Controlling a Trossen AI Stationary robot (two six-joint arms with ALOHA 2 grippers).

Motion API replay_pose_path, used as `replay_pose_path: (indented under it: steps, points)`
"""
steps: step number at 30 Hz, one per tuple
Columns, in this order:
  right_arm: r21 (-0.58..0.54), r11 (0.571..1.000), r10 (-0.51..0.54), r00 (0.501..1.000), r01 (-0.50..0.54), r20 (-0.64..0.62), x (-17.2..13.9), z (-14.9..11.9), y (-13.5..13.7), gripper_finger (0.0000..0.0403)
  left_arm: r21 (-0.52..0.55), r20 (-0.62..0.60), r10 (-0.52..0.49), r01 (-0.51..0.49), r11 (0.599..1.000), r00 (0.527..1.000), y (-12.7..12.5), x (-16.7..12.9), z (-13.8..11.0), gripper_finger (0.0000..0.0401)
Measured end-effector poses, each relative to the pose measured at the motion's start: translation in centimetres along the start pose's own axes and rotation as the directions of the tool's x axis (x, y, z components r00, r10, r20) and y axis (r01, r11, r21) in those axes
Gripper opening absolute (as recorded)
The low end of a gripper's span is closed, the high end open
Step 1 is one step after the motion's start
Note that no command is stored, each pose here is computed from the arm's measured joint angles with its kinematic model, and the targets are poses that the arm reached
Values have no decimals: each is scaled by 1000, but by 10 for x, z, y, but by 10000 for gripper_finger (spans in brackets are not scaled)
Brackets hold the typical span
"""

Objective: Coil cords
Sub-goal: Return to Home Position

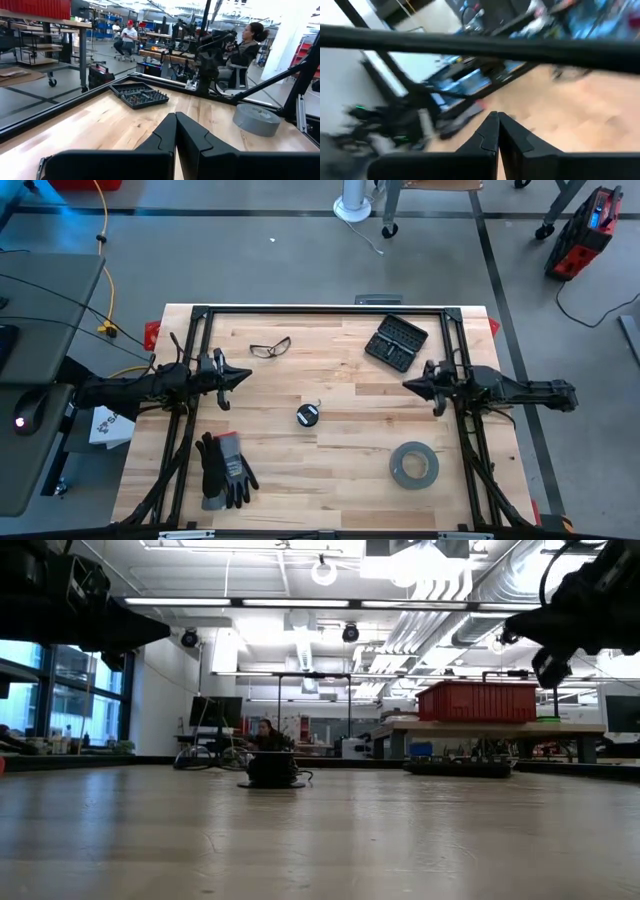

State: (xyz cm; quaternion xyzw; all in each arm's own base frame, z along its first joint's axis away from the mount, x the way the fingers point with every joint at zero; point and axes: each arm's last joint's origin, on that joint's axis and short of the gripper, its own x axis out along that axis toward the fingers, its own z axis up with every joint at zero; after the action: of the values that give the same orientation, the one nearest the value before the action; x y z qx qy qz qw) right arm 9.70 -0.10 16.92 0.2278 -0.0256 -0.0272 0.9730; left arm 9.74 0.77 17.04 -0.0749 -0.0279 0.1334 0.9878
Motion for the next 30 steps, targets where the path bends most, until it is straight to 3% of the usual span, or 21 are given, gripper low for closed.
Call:
replay_pose_path:
  steps: [3,7,30]
  points:
    - [148,988,53,998,-47,-36,0,-2,1,0,0,0,1,-1,1000,1000,0,0,0,1]
    - [214,975,63,997,-53,-42,0,-2,2,0,0,0,1,-1,1000,1000,0,0,0,1]
    - [214,976,54,997,-40,-61,1,-3,1,0,0,-1,1,-1,1000,1000,0,0,0,1]
